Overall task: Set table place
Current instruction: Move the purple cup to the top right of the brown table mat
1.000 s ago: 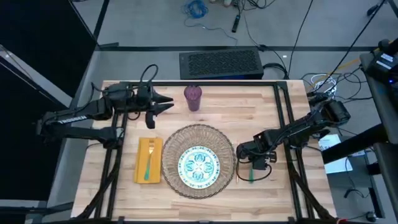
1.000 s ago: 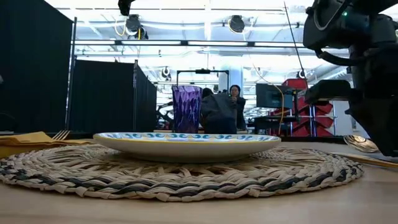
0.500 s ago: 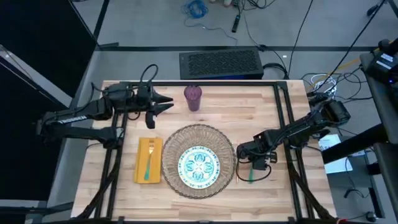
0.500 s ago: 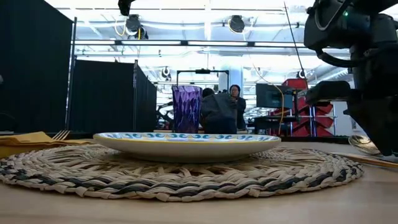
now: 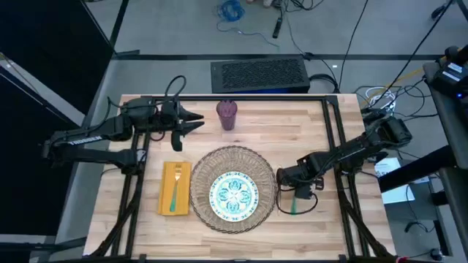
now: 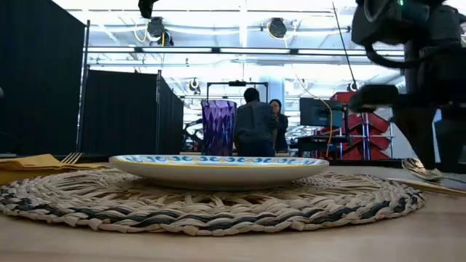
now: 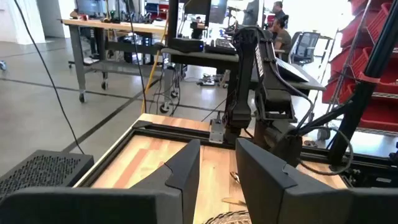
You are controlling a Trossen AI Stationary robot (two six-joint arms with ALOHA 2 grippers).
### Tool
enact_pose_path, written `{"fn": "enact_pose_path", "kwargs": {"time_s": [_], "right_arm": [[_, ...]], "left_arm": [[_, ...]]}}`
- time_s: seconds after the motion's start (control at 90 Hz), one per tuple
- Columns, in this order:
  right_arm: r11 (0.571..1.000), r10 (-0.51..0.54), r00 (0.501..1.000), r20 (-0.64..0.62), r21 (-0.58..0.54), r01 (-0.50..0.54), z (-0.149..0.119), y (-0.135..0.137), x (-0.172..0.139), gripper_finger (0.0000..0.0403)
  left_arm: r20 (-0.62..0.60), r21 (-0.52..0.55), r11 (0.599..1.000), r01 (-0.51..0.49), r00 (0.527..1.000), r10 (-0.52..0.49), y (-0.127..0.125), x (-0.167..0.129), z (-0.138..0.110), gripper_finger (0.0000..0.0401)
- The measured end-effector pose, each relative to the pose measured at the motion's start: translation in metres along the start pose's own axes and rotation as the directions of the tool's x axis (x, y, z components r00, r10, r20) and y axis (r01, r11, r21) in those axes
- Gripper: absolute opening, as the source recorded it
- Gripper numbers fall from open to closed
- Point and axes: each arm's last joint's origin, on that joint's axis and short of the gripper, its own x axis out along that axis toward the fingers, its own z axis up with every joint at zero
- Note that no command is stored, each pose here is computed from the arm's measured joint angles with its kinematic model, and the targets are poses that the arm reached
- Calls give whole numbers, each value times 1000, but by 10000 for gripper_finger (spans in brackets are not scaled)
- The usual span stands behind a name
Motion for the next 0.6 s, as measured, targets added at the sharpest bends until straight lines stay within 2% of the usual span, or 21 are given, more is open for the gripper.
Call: {"fn": "enact_pose_path", "kwargs": {"time_s": [0.2,0.278,0.333,0.411,0.522,0.6], "right_arm": [[995,42,999,-11,88,-40,8,-2,-15,70],[978,64,998,-18,200,-59,12,-2,-22,70],[941,63,998,-16,335,-54,14,-3,-25,69],[854,76,997,-27,518,-51,9,-3,-26,57],[757,63,997,-37,653,-23,1,-6,-26,15],[700,61,997,-48,714,-9,-4,-7,-25,5]], "left_arm": [[0,0,1000,0,1000,0,0,0,0,88],[0,0,1000,0,1000,0,0,0,0,88],[-1,0,1000,0,1000,0,0,0,0,88],[-1,0,1000,0,1000,0,0,0,0,88],[0,0,1000,0,1000,0,0,0,0,88],[-1,-2,1000,1,1000,-1,0,0,0,88]]}}
